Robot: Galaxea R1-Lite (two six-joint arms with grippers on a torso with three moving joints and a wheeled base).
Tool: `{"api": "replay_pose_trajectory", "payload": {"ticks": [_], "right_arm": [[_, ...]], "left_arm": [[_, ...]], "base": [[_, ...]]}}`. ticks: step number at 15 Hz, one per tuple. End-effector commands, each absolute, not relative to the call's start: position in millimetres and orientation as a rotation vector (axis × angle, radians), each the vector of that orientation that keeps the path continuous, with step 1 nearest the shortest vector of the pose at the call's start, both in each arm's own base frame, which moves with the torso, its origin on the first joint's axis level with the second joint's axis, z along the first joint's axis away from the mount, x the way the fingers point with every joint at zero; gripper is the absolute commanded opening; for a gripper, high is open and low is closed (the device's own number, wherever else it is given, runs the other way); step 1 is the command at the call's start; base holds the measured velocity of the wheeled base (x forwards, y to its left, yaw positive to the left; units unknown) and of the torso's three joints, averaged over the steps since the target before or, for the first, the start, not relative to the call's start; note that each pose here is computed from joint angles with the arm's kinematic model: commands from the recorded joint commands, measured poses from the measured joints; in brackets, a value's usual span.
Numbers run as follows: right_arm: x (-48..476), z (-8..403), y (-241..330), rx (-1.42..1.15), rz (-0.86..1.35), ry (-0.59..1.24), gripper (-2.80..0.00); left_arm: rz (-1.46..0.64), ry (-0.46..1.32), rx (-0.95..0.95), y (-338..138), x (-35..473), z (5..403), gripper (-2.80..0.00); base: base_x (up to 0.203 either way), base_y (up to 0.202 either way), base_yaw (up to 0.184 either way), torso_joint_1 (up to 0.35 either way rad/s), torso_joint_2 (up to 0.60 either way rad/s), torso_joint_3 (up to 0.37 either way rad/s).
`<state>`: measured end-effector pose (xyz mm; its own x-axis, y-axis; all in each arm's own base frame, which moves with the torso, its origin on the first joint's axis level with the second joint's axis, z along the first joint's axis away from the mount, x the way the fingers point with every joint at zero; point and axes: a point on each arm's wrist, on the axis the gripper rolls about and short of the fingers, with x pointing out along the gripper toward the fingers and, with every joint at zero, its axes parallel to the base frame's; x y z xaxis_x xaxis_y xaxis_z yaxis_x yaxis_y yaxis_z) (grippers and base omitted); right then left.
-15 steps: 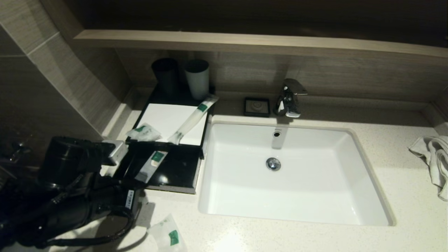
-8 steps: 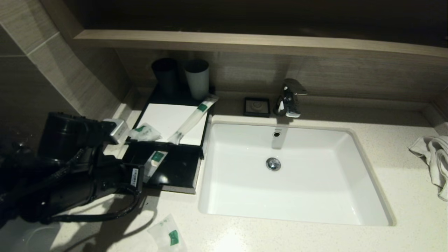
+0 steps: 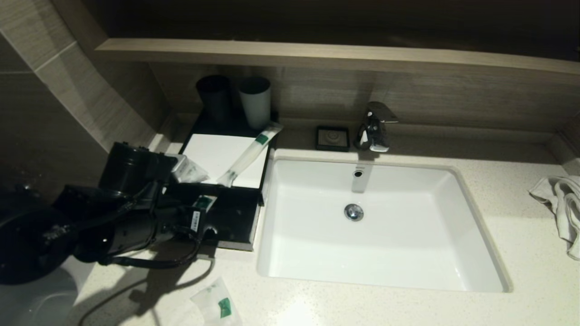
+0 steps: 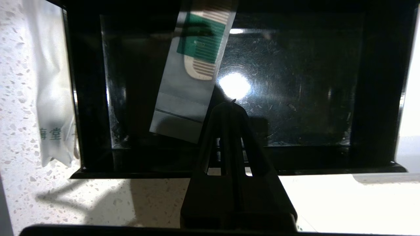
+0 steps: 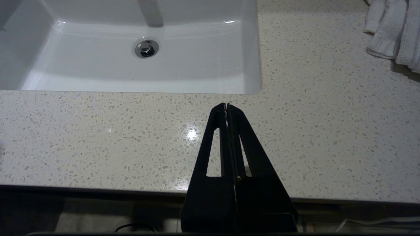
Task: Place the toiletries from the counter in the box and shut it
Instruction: Open the drawer
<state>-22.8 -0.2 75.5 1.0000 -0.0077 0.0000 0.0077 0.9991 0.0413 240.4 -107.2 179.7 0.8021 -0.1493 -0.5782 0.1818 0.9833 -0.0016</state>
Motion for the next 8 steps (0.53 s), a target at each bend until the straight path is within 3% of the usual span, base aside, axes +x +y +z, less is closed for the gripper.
{"api": "replay_pose_trajectory", "payload": {"ticks": [1,8], "right_arm": [[-22.8,75.5,-0.2,0.041,-0.008,0.000,-2.80],[-22.8,75.5,-0.2,0.041,-0.008,0.000,-2.80]], "left_arm": [[-0.174,0.645,0.065,-110.6,247.0,170.8,-2.80],[-0.171,0.674,0.074,-111.2,247.8,163.3,-2.80]], "base": [[0.000,0.000,0.000,0.000,0.00,0.000],[0.000,0.000,0.000,0.000,0.00,0.000]]}}
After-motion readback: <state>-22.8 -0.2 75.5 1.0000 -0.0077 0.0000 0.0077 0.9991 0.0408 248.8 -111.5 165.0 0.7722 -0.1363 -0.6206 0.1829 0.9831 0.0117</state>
